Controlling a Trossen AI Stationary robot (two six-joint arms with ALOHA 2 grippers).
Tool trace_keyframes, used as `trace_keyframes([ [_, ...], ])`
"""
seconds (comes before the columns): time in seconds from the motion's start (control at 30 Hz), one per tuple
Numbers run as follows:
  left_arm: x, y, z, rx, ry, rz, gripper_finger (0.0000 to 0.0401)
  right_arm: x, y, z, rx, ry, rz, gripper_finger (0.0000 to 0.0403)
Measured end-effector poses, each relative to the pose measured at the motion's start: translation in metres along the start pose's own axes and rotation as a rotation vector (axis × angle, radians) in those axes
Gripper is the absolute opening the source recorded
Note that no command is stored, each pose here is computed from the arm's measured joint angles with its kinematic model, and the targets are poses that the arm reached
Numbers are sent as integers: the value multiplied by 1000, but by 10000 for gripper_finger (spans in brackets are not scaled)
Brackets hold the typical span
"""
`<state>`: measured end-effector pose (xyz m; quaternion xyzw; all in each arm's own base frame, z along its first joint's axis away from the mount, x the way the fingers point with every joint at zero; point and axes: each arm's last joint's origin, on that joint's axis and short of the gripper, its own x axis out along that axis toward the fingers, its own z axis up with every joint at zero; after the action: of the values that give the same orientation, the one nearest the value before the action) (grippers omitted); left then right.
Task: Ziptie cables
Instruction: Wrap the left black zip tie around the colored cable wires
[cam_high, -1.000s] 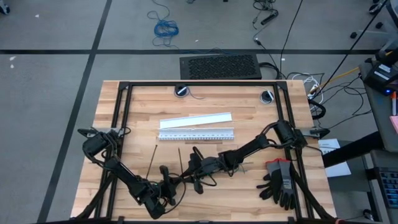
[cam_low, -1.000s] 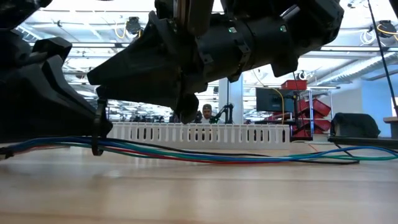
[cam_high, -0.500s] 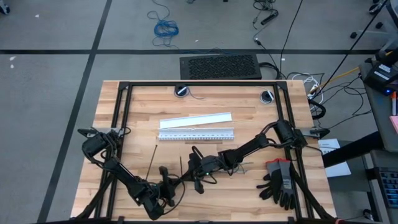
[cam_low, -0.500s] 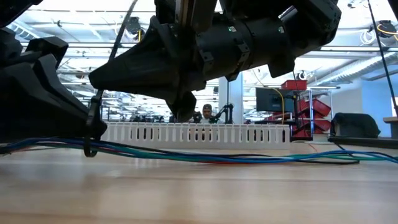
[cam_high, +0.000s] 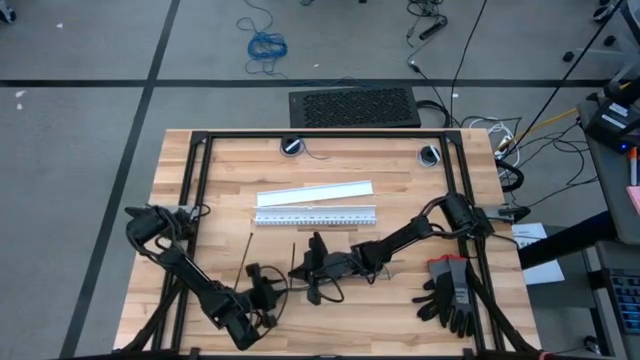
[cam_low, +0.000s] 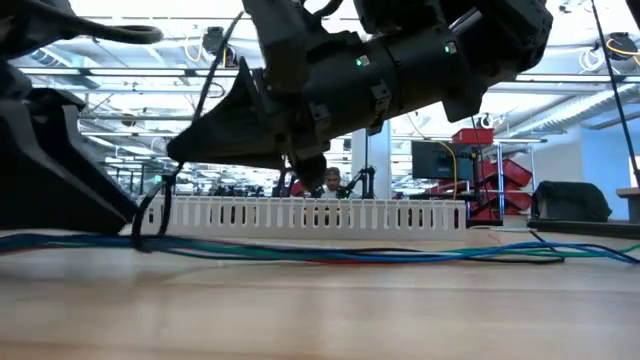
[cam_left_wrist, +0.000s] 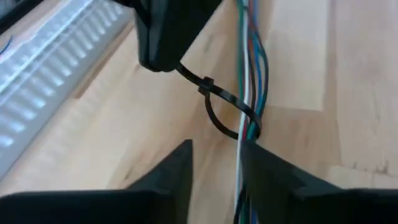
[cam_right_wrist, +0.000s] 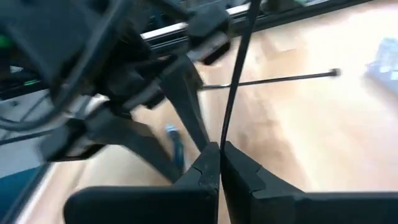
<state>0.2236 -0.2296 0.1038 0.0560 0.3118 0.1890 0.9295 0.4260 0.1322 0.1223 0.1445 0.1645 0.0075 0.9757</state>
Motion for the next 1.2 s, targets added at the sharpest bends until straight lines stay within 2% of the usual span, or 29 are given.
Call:
trace_keyframes([
  [0.13,-6,10,9,-149,-52,59,183,0,-1,0,16,-26,-75,0],
  [0.27,-4,13,17,-325,-172,108,194,-1,0,1,31,-60,-116,0],
  [0.47,15,17,21,-404,-185,154,192,-2,4,4,42,-99,-111,0],
  [0.67,24,20,23,-421,-185,178,189,-2,6,4,50,-103,-106,0],
  [0.8,24,20,23,-421,-195,183,150,-2,6,4,51,-105,-106,0],
  [1.03,23,19,24,-394,-196,180,22,-2,5,5,62,-115,-111,0],
  [1.2,24,18,24,-385,-183,171,5,-2,6,5,64,-120,-103,0],
])
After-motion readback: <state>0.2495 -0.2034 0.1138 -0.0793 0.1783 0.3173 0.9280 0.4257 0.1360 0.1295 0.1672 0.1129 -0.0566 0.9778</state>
